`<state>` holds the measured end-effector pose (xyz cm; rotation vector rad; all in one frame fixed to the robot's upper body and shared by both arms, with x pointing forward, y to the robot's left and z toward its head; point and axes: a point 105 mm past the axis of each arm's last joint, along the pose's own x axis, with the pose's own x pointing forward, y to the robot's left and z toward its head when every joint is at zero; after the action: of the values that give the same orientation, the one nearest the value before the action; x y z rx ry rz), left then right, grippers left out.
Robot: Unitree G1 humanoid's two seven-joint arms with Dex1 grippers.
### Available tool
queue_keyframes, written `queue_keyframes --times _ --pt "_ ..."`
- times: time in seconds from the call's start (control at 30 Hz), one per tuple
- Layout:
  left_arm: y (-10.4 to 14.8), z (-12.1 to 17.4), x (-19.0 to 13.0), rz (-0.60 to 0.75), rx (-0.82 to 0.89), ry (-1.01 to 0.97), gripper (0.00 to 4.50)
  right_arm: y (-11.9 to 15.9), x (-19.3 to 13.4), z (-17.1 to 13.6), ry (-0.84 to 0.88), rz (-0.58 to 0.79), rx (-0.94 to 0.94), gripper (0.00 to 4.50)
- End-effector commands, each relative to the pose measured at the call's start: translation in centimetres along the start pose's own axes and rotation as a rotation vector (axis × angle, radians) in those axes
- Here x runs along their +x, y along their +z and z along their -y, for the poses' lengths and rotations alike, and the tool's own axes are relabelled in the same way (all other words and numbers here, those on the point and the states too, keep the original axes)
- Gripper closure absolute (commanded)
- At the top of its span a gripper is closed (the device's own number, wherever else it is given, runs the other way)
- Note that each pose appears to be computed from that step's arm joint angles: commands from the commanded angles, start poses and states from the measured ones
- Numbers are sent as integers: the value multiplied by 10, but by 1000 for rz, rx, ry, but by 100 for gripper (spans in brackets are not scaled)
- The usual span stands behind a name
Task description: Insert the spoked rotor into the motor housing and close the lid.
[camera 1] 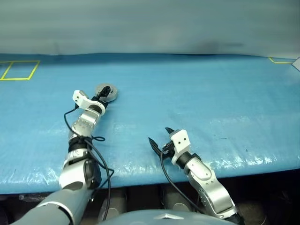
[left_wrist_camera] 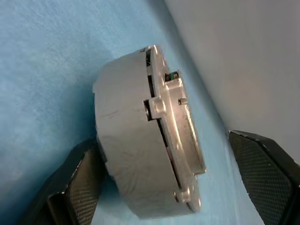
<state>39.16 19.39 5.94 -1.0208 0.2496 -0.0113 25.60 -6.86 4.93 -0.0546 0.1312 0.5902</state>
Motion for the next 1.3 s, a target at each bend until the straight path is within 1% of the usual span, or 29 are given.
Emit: queue_keyframes --times 0.03,0.1,0.17,0.3,0.37,0.47,0.5,0.6,0.73,1.03,1.3 --pt "-36 -21 -32 -175 94 83 2 8 2 2 16 27 10 0" --pt "-48 -25 -53 -250 218 84 2 8 2 5 14 26 26 0" --pt "-48 -29 -70 -247 373 88 2 8 1 10 1 25 41 0" --pt "-46 -24 -105 -167 691 21 2 12 -1 23 -63 52 66 0" --pt "-40 -22 -114 -66 770 13 2 13 -1 29 -95 65 62 0" --pt "-35 -24 -124 32 995 13 2 15 -2 33 -118 87 61 0" --pt "-35 -22 -126 67 1031 0 2 15 -3 33 -123 92 60 0" --pt "-31 -21 -128 153 1098 0 2 17 -1 32 -132 129 86 0" --pt "-29 -22 -127 183 1198 -13 2 21 0 32 -139 173 98 0" --pt "-28 -20 -122 173 1156 -48 2 18 -2 40 -184 175 103 0" --pt "-34 -16 -118 154 1117 -83 2 20 -3 45 -213 182 135 0"
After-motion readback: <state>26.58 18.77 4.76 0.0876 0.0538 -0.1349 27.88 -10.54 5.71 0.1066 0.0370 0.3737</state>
